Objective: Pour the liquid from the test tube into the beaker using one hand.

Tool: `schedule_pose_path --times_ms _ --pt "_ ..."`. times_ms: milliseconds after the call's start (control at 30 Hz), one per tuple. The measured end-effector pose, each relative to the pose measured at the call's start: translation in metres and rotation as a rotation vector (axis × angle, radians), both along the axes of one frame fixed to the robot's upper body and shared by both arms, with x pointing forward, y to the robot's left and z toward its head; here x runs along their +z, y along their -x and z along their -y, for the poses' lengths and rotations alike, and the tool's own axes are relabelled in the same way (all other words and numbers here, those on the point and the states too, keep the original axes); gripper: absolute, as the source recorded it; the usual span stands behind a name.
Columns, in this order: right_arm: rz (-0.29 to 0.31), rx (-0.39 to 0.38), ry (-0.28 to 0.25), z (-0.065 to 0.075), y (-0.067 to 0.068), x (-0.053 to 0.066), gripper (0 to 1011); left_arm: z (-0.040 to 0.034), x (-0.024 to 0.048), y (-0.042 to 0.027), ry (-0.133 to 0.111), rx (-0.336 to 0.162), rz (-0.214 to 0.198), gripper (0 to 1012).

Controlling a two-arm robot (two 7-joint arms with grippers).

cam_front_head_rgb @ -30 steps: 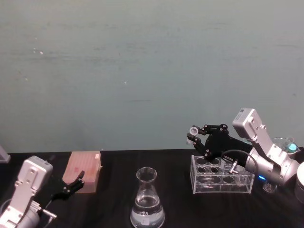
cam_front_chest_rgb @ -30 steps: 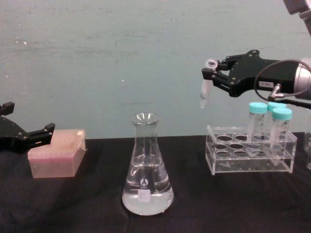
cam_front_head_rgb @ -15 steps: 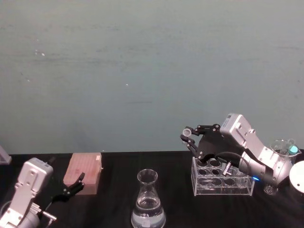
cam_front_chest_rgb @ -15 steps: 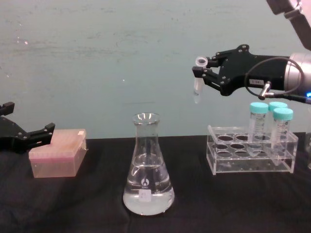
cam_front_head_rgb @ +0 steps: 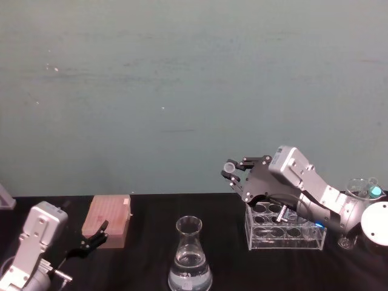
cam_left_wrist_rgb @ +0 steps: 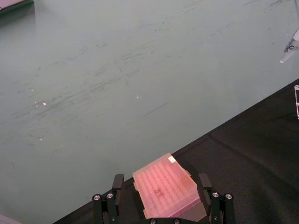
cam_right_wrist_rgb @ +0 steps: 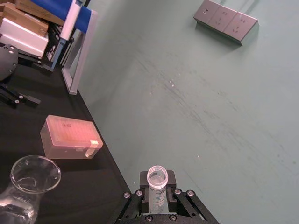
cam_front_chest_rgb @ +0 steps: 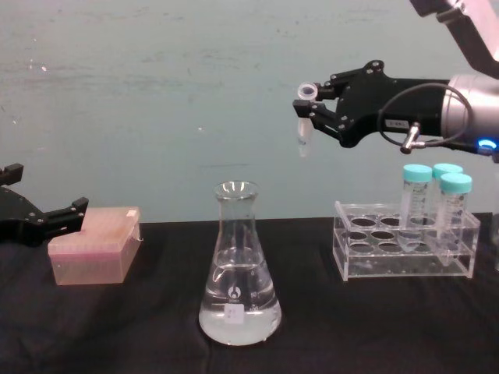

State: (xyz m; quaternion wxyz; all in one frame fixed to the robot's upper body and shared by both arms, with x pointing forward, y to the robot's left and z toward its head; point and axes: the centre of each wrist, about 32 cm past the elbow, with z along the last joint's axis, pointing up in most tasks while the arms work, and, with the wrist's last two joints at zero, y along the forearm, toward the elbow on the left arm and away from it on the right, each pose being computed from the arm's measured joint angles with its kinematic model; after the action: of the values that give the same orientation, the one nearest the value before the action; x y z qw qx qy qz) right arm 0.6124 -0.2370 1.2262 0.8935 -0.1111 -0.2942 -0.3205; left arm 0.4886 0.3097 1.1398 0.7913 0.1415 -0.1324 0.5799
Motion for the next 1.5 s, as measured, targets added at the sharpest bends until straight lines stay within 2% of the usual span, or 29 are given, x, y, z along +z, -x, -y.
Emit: schedule_pose_path --times_ms 900,1300,1500 --pt "0.054 0.103 0.065 -0.027 0.006 0.008 202 0.0000 0.0000 0.0000 0.000 0.000 0.000 1000" --pt "0.072 0.124 0.096 -0.031 0.010 0.005 202 0.0000 0.0000 0.0000 0.000 0.000 0.000 1000" --pt "0.102 0.115 0.123 -0.031 0.012 0.003 201 0.0000 0.0000 0.0000 0.000 0.000 0.000 1000"
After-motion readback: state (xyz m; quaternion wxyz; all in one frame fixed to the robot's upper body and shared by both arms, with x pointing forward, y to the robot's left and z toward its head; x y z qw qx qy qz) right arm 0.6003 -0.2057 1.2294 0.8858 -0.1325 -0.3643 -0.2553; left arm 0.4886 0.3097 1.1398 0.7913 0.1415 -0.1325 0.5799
